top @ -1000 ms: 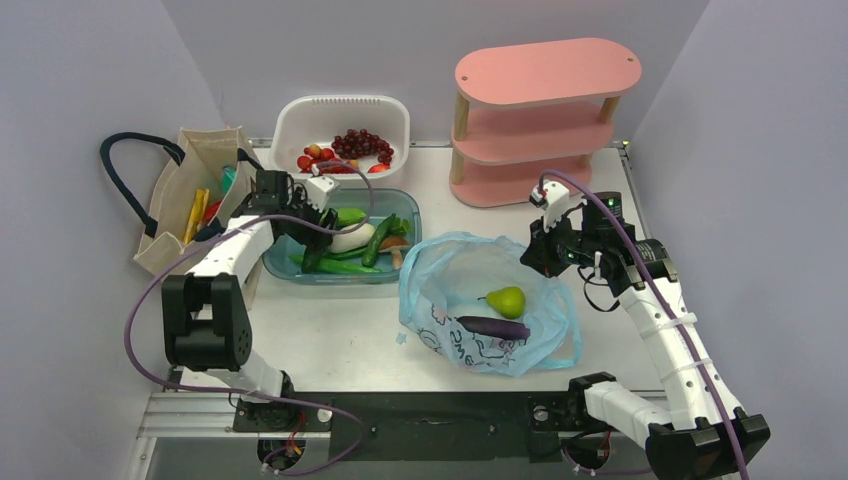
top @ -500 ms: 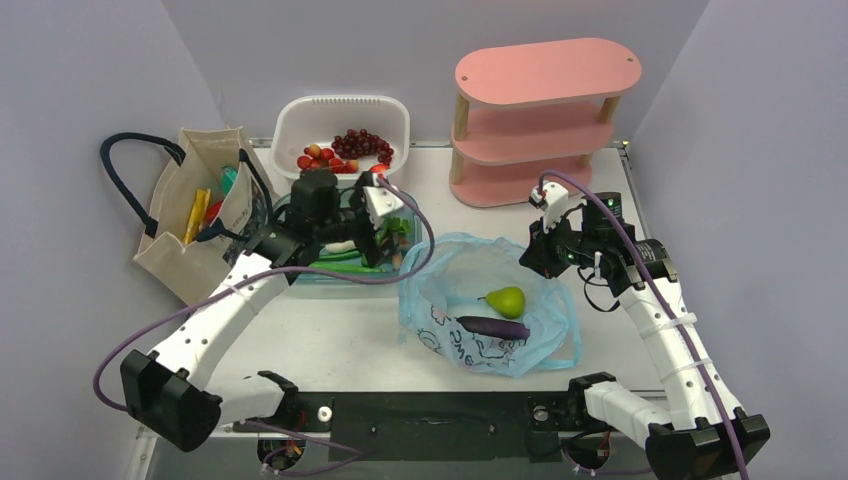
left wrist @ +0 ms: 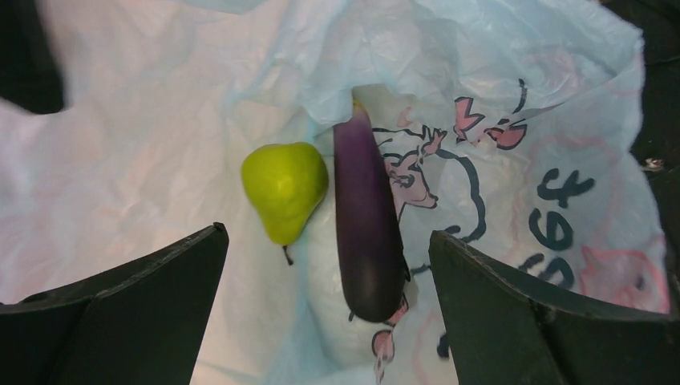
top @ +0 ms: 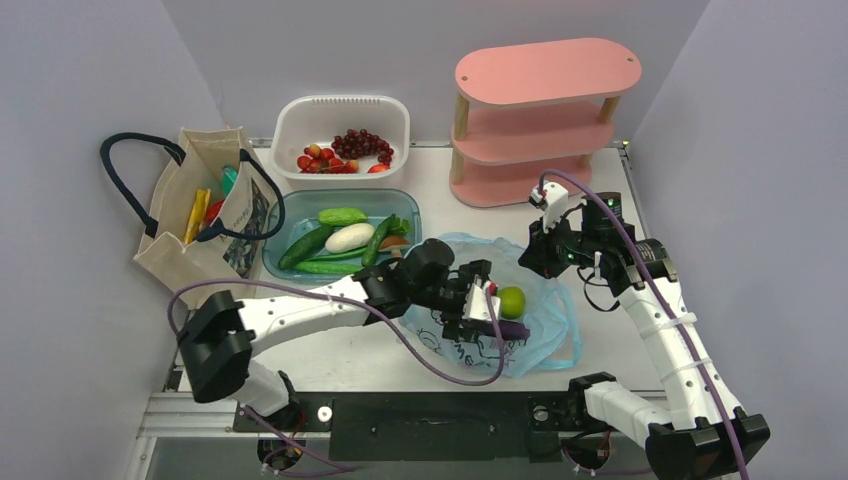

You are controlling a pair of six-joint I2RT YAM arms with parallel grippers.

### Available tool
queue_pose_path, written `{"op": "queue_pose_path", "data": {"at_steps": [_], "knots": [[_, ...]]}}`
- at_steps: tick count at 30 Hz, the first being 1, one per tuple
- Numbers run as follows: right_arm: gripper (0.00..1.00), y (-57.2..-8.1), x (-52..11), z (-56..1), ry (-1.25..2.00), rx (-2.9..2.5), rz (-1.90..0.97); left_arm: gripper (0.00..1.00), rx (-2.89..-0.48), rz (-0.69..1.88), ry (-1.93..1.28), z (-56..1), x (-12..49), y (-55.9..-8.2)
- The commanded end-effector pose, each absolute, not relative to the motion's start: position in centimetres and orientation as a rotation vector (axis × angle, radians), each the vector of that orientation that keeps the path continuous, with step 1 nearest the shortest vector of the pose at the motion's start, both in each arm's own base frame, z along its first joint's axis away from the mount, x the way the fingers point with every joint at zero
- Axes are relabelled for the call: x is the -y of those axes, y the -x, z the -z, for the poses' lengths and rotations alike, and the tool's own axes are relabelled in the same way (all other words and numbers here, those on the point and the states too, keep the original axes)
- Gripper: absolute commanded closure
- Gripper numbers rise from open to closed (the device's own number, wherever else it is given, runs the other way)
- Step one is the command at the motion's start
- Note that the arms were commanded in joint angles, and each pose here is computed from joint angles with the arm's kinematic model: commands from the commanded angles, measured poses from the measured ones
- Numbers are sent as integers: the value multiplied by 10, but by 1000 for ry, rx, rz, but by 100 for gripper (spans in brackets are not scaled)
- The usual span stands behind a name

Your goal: Untie the knot of the grocery bags and take out the mixed food

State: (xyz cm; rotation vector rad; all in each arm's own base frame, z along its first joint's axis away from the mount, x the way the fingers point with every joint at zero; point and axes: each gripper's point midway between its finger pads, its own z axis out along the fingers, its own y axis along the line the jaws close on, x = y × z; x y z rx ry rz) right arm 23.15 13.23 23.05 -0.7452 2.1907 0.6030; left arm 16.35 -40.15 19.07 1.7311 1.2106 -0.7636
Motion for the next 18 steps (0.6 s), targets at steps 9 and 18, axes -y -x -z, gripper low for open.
{"op": "queue_pose_path", "data": {"at_steps": [9,18], "knots": [[100,-243,-143,-244,717,-2157,-641,3,-1050,691,-1784,-145,473,-194],[100,-247,-144,-239,708,-2176,-639,3,-1063,643,-1793,-111,497,-221]]}}
